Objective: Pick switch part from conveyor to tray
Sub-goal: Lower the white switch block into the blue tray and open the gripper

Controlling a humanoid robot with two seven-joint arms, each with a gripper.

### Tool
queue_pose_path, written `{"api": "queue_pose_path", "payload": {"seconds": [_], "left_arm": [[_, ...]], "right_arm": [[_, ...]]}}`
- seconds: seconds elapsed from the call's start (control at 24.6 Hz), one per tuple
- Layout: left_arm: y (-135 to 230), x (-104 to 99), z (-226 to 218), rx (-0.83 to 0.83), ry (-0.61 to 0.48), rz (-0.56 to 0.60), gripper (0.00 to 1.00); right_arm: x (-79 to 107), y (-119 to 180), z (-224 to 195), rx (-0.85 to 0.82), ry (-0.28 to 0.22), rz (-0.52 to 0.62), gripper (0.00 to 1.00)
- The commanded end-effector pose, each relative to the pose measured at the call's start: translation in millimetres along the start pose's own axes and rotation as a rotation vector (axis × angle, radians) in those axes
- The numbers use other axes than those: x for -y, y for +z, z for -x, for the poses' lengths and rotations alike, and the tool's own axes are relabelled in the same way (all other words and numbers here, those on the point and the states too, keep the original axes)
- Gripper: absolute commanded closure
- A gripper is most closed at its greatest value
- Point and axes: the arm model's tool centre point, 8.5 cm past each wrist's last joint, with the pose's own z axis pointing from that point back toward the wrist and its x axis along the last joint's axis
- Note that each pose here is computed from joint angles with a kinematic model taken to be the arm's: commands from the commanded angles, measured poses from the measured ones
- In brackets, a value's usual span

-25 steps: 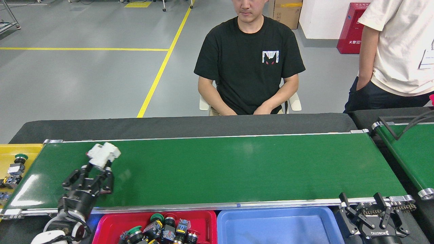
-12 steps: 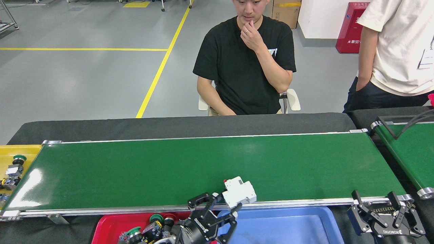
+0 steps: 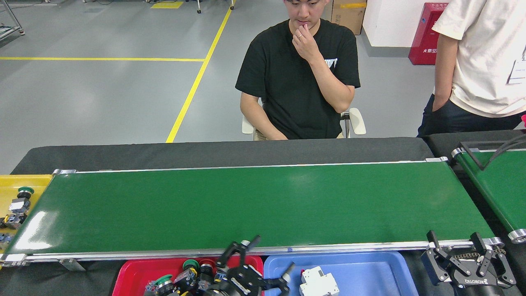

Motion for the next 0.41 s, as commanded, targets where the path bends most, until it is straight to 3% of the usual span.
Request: {"api": "queue_pose_path", "payload": {"seconds": [0.0,0.04,0.16,0.37], "left_arm": [[16,0,61,-0.222,-0.033,-0.003,0.00],[37,7,106,-0.333,-0.060,0.028,0.00],[91,25,168,-0.413,-0.054,0.099,0.00],[134,44,180,-0.415,-0.006,0.162,0.00]], "right_arm": [[6.6,-1,-1,0.005,0.000,0.019,0.00],[5.5,-1,-2,0.009,-0.002,0.017,0.00],[2.9,0,-6,0.010,-0.014,0.011,0.00],[-8.9,6,-15,0.007,-0.046,-0.032,0.00]]}}
